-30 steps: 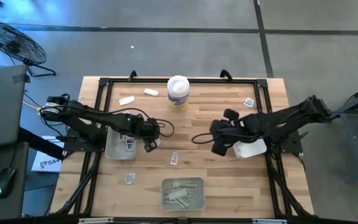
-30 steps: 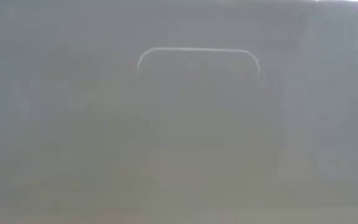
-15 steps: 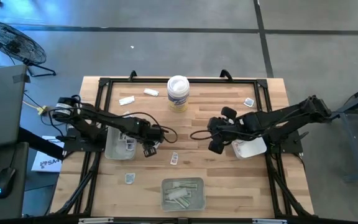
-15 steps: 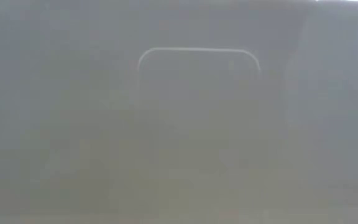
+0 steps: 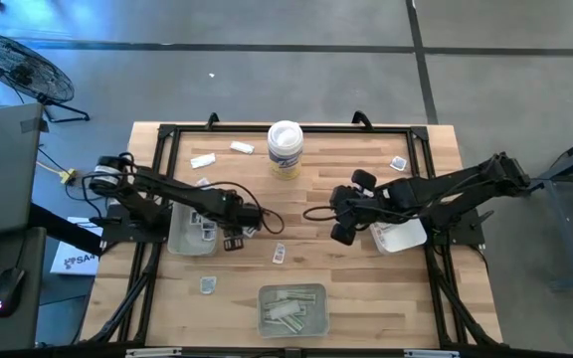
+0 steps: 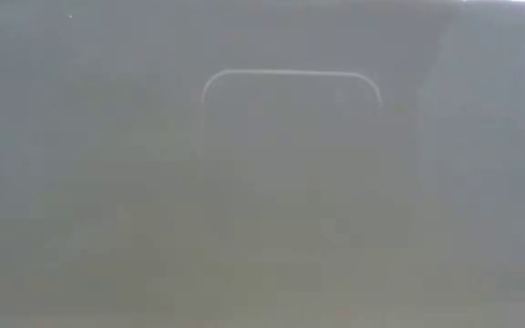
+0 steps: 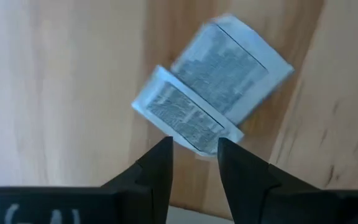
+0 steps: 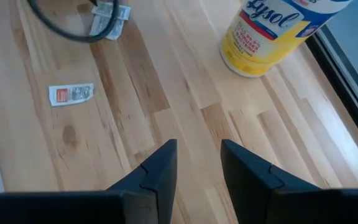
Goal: Pick & Place First Aid Supplies
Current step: Put the orange ointment pack into the white bin
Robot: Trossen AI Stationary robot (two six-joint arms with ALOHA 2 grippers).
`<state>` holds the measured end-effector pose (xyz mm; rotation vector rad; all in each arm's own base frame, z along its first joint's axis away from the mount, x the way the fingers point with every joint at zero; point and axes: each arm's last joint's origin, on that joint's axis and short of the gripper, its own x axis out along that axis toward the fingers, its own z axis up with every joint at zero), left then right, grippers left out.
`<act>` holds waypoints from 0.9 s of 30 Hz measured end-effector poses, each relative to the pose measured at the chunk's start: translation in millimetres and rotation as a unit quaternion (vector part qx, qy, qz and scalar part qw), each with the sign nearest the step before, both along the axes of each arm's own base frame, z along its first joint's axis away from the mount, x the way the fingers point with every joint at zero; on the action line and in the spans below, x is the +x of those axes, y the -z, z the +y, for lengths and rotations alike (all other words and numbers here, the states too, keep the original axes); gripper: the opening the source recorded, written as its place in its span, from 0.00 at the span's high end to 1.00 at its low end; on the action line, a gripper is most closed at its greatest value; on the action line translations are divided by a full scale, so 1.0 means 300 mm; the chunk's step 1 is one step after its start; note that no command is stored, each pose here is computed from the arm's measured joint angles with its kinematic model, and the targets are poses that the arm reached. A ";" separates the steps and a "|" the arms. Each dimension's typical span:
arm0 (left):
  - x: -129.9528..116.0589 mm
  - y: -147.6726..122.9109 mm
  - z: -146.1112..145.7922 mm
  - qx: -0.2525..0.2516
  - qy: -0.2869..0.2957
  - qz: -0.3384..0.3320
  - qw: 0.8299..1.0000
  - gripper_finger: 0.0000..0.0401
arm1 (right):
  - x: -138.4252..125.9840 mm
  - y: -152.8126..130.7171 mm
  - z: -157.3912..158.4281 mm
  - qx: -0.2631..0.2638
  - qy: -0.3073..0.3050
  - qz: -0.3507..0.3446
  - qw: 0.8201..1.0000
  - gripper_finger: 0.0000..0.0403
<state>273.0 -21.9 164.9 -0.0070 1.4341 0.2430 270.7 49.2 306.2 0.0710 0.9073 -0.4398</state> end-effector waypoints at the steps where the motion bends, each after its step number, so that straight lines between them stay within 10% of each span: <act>1: 0.001 0.005 -0.001 -0.003 0.013 0.006 1.000 0.70 | 0.000 0.000 -0.001 -0.001 0.001 -0.001 1.000 0.71; 27: 0.039 0.046 -0.006 -0.004 0.032 0.073 0.997 0.81 | 0.009 -0.003 -0.021 0.001 0.009 -0.008 1.000 0.71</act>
